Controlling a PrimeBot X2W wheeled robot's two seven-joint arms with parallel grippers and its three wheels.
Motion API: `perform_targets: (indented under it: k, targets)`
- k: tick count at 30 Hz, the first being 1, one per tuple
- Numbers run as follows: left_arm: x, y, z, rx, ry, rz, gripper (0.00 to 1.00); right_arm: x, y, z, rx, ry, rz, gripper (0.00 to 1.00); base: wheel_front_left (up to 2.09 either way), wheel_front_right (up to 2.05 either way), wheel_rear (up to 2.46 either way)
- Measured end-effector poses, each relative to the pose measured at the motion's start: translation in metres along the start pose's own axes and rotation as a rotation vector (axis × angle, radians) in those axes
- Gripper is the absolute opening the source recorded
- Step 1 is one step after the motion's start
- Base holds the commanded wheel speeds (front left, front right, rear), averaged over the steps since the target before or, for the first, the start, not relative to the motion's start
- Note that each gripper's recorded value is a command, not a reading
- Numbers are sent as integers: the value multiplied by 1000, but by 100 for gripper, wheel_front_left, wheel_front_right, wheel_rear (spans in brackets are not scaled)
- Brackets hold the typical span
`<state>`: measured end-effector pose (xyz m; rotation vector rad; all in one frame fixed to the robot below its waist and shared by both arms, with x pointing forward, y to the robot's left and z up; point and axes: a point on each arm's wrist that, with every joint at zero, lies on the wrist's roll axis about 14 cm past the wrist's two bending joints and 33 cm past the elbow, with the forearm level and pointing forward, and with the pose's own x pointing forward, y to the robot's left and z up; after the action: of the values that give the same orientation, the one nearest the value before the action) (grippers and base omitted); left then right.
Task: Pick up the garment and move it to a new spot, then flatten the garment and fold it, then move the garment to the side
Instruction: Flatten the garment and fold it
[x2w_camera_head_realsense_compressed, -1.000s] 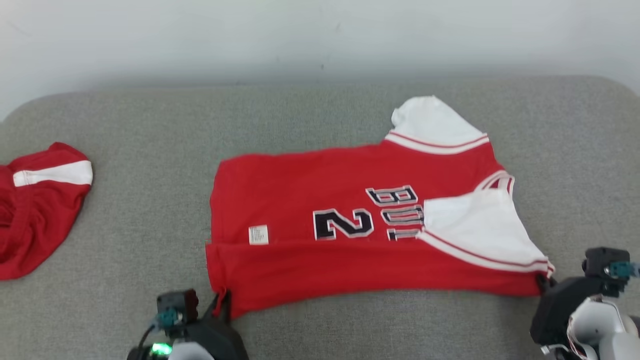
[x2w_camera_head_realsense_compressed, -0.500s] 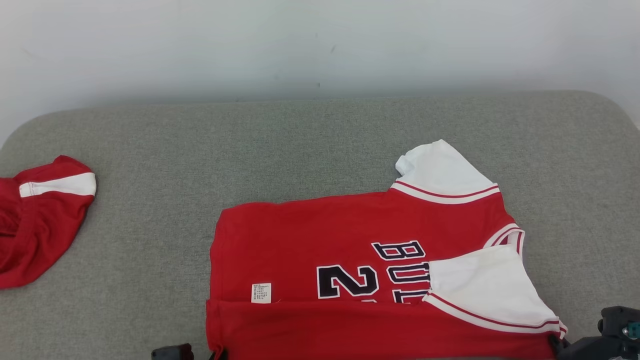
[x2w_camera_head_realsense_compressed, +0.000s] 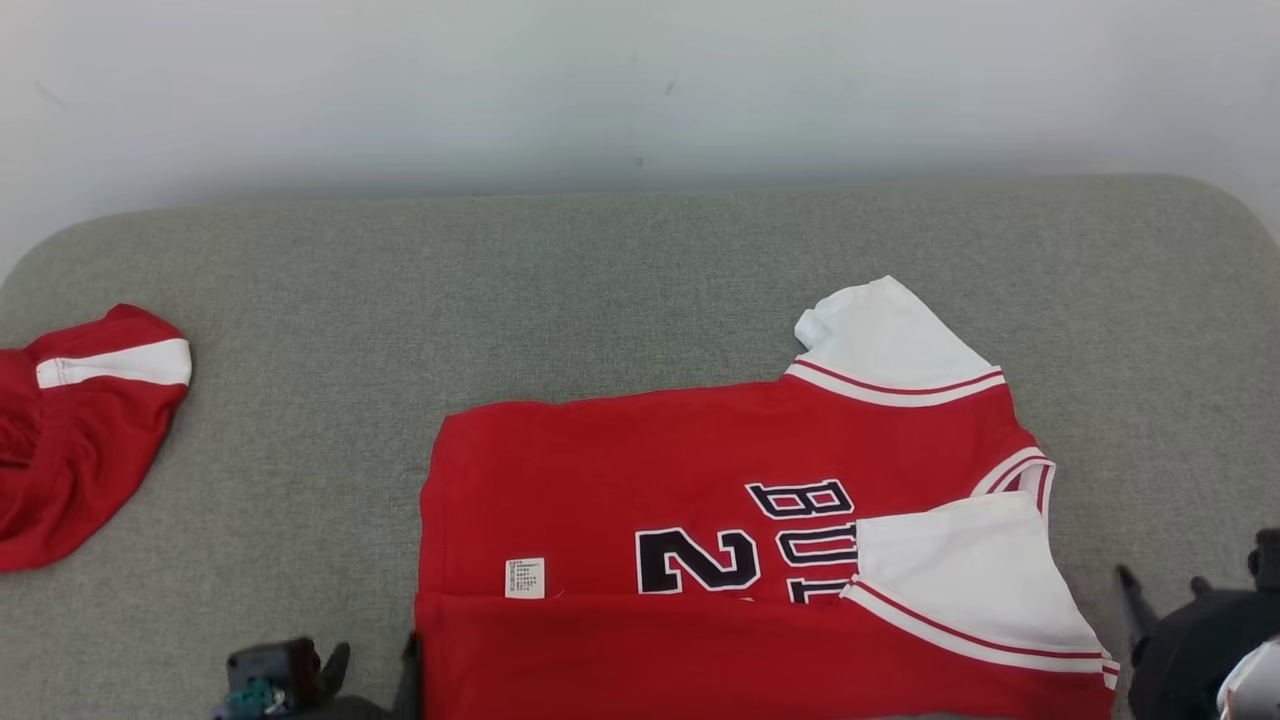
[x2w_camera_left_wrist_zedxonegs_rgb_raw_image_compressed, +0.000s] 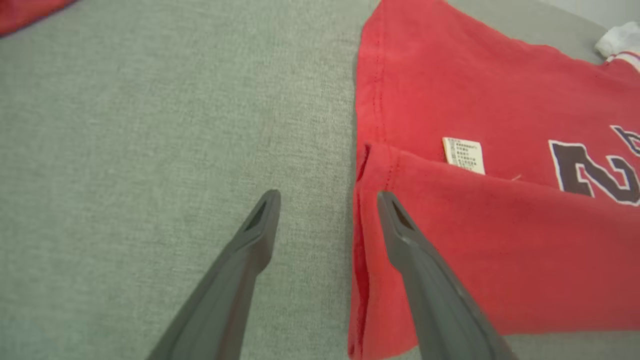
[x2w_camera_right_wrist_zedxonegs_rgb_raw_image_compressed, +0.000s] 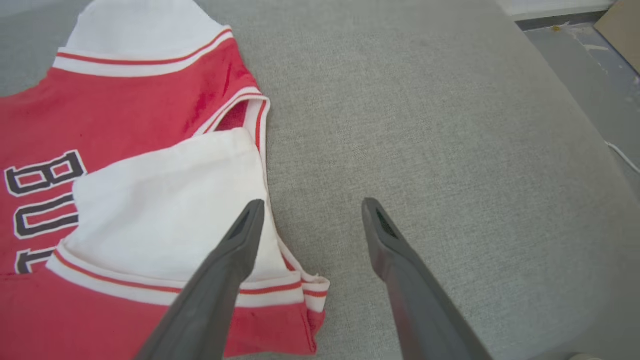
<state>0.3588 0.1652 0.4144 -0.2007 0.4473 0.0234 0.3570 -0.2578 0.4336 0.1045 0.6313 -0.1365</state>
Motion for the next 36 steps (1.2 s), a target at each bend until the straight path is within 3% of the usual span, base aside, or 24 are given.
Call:
perform_targets:
  k: [7,15,23,36]
  targets:
    - [28,-9,57,33,-98,-51,100,18,4,67,-100,-70,8,100,0,0,0]
    - [76,-28,87,110,-60,-127,100,59,37,123,-127,-78,80,100,0,0,0]
    - [120,-43,87,194,23,-167,100,110,55,137,-295,7,87,100,0,0,0]
    - [145,-40,50,247,185,-164,100,163,72,133,-356,65,110,100,0,0,0]
